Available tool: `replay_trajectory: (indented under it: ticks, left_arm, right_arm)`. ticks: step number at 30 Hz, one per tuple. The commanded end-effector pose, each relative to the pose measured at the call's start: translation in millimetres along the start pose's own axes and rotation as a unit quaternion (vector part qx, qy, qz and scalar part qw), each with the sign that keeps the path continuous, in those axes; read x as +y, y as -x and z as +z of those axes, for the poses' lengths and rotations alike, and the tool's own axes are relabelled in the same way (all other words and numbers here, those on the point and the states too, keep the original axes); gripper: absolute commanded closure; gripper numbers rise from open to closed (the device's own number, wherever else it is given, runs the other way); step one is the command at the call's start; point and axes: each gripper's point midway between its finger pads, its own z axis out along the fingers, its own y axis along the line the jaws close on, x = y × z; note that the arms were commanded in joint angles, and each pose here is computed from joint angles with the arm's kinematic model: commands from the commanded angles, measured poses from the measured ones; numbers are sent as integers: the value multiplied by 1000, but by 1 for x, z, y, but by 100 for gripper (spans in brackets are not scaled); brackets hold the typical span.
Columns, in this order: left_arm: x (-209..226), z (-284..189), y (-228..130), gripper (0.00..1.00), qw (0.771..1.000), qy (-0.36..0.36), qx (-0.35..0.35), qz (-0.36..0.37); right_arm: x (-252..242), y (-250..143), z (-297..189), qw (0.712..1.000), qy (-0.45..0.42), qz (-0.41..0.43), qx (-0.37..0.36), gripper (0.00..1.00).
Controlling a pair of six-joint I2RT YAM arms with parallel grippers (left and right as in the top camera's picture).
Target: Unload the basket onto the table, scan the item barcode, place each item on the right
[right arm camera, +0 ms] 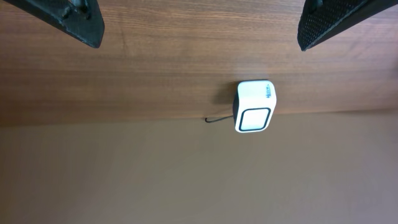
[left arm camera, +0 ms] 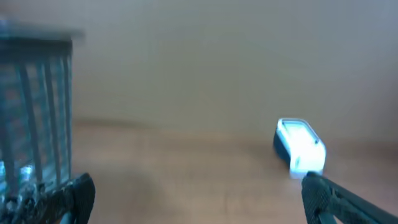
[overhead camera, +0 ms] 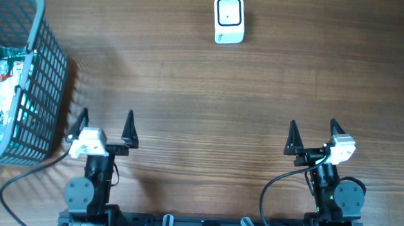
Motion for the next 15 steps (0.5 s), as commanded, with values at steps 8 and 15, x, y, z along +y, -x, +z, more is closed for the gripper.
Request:
replay_trajectory:
  ticks: [8,15]
  left_arm:
    - [-16,-26,134,0,988,-24,-148,-24]
    - [-25,-50,218,0,983,-28,-182,-22]
  right_arm:
    - [-5,1,0,1000,-13,4,-2,0]
    - [-5,1,0,1000,-13,4,-2,0]
